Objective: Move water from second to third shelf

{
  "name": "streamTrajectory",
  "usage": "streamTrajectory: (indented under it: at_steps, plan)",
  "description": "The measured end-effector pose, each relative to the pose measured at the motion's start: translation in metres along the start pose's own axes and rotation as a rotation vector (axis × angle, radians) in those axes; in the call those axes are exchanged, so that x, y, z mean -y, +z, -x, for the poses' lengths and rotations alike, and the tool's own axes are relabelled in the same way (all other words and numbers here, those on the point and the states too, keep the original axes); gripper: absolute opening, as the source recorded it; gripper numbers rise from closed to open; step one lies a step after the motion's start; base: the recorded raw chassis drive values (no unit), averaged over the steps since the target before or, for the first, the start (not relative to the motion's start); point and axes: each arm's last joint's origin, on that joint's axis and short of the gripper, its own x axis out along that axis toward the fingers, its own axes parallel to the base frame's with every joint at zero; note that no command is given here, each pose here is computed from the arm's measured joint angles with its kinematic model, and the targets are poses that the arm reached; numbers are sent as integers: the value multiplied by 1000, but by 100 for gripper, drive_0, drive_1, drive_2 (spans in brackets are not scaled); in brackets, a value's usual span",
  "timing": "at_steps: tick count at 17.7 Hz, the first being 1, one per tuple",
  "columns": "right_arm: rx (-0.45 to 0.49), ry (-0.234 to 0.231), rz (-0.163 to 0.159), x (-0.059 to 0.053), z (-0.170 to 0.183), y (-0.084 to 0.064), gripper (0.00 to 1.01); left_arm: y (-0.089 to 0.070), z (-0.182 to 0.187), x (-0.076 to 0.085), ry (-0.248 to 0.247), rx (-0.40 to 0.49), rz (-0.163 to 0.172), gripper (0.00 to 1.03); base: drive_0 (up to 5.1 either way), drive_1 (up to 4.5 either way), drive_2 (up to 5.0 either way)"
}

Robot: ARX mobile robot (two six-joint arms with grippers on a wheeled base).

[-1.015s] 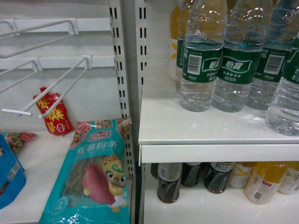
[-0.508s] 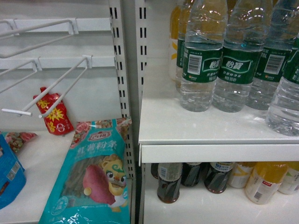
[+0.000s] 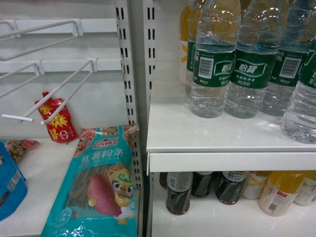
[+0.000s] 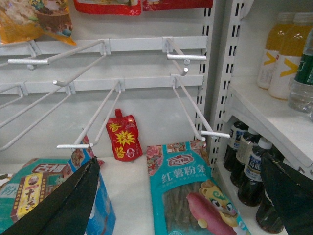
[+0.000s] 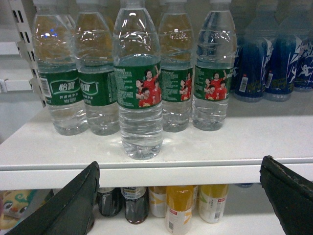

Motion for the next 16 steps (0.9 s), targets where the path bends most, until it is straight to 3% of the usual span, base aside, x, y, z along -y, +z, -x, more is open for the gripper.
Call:
streamTrajectory:
  at_steps: [16]
  plan:
    - [-2,0,2,0,0,0,98,0,0,0,-1,-1,0,98,0,0,0]
